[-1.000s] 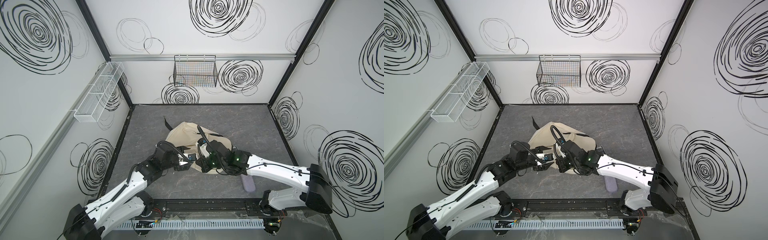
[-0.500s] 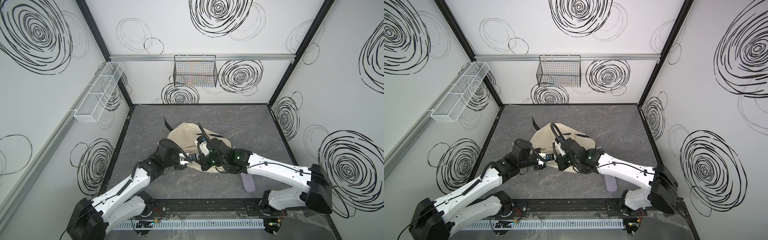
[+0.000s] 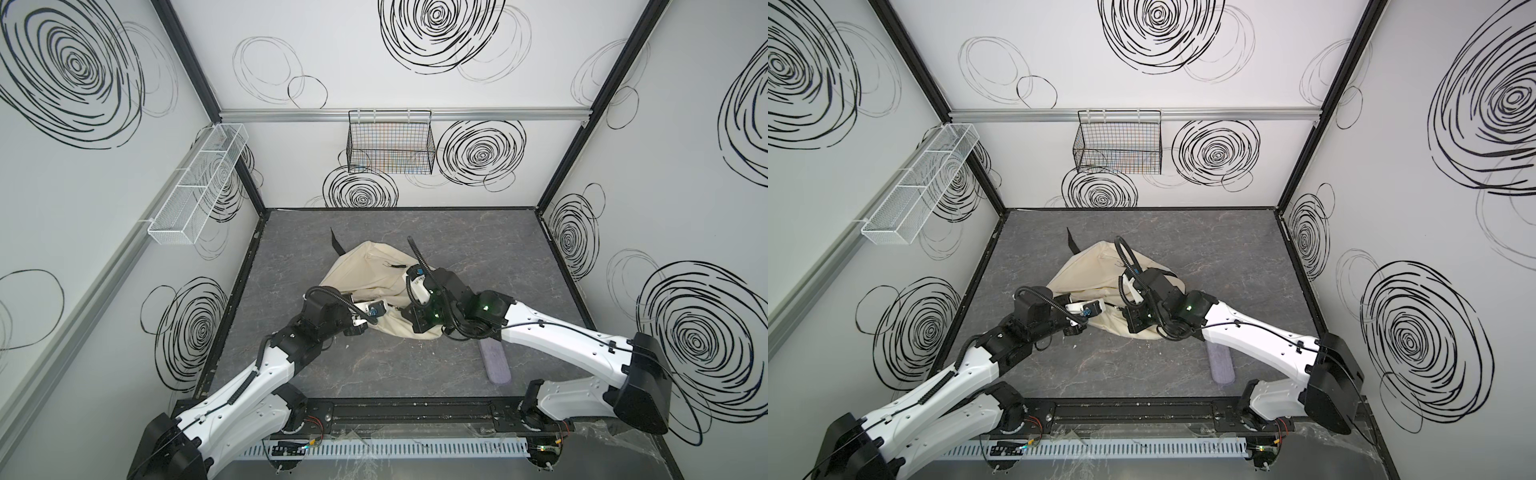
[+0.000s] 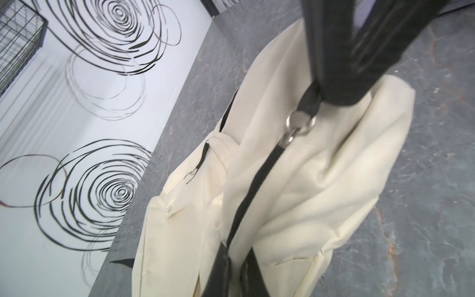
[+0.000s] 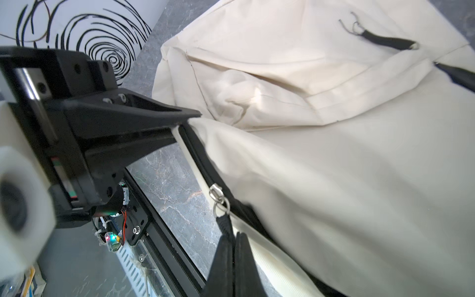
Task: Pack books, pencil case, and school supplies into a backpack
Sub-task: Zip the student bag at the center of the table.
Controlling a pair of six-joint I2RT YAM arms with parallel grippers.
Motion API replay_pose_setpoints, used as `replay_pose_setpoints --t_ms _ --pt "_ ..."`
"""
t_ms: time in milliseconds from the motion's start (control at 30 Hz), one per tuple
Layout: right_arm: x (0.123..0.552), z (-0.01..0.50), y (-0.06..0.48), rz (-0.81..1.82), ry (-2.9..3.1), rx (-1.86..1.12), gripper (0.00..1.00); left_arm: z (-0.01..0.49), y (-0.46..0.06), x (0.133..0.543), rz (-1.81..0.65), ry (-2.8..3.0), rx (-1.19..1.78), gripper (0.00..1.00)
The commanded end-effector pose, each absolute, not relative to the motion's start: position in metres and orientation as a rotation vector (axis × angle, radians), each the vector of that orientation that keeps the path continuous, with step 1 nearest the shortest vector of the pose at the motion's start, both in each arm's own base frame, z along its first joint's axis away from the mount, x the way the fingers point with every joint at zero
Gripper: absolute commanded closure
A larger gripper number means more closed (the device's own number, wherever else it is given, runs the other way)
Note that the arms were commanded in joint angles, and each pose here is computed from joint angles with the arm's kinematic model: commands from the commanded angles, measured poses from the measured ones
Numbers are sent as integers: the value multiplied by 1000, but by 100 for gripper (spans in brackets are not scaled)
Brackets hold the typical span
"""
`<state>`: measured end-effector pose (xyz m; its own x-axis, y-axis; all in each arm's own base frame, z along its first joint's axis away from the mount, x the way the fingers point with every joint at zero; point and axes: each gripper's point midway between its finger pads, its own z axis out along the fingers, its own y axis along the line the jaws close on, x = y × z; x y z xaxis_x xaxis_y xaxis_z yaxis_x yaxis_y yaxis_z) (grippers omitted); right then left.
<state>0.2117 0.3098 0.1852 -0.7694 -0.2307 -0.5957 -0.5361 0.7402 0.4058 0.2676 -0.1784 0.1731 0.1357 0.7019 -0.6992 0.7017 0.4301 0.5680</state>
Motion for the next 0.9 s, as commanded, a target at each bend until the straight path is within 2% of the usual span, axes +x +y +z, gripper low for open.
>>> replay_pose_setpoints --t_ms 0,200,400,433,467,500,567,600,700,867 --pt "212 165 263 597 2504 -506 100 213 -121 313 261 1620 905 100" --pt "232 177 227 457 2434 -390 100 222 -82 330 346 1690 697 100" --pt "247 214 228 489 2322 -375 100 228 -88 327 281 1698 702 100" --pt "246 222 237 549 2301 -393 100 235 -100 321 228 1669 750 82" --pt "244 229 247 604 2283 -413 100 242 -111 314 188 1636 798 59" --pt "241 236 258 662 2265 -435 100 251 -126 303 126 1592 854 43" --pt "235 245 275 735 2237 -473 100 263 -156 277 -10 1514 974 26" --pt "232 247 283 759 2231 -491 100 266 -172 261 -95 1475 1049 22" --pt "223 254 301 811 2215 -539 100 264 -205 222 -255 1402 1210 21" --pt "208 257 321 861 2207 -604 100 236 -235 214 -262 1443 1332 23"
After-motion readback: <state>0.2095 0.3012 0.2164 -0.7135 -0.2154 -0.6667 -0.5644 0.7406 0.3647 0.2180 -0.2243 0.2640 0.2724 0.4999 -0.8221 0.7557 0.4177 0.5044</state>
